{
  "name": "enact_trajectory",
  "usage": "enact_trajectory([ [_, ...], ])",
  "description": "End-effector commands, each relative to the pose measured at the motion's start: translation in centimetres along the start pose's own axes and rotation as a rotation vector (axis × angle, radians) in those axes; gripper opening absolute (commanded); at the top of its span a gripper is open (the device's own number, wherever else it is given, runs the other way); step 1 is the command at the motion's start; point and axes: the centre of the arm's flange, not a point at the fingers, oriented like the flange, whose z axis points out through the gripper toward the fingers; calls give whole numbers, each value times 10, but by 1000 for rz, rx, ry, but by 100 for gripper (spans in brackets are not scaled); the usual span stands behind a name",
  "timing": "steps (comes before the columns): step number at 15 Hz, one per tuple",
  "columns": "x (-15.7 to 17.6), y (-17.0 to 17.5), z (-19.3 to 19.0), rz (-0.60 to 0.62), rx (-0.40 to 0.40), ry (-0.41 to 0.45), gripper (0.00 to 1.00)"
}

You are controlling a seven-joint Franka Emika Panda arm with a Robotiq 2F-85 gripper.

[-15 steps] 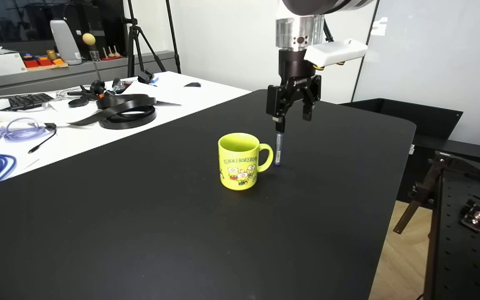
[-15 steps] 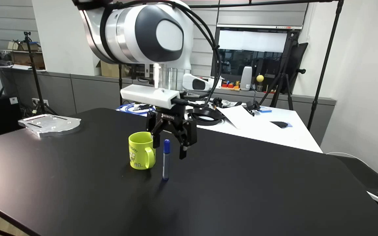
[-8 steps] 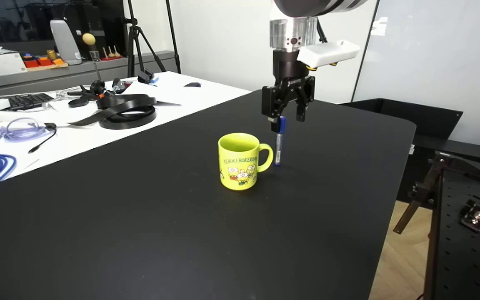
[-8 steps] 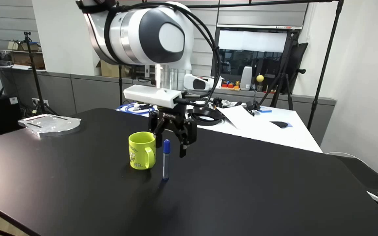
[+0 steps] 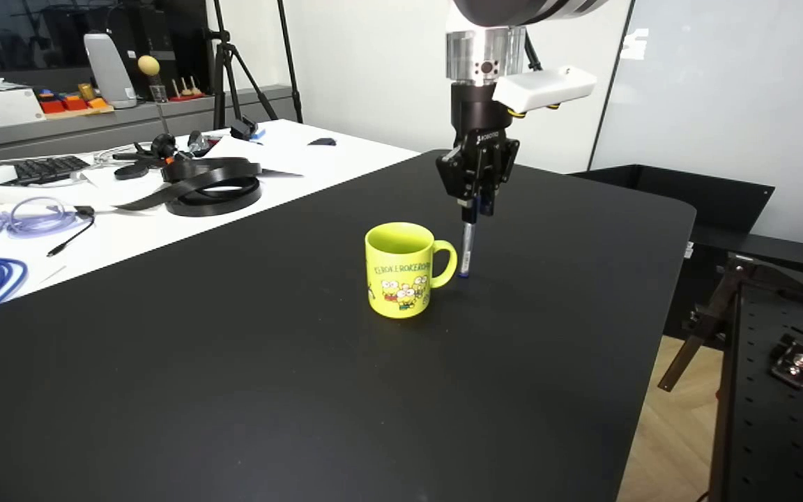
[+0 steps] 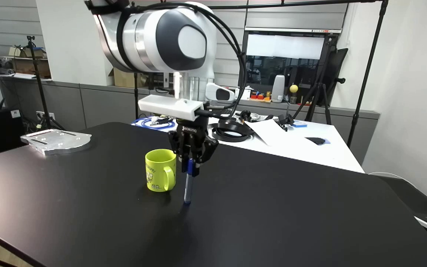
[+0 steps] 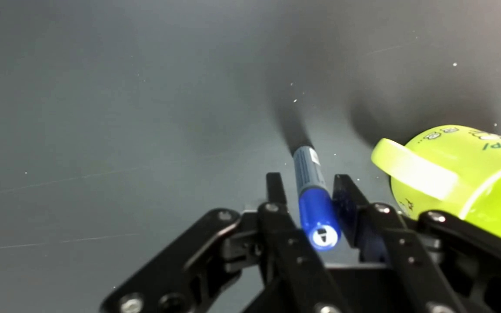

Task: Put the blue marker in the yellow mug

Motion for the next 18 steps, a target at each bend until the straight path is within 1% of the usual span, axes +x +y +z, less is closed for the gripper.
enact_trajectory([
  [1,6,-2,-8,-3,9,-2,5],
  [2,7,-2,-11,-4,11,0,0],
  [3,8,-4,-14,-8,13,3,5],
  [6,14,-10,-30,-33,13,31,5],
  [10,29,-24,-72,-73,28,94,5],
  [13,37,-42,-109,-100,49,123,5],
  [16,36,-65,-140,-151,91,115,5],
  [18,34,-79,-151,-187,112,110,5],
])
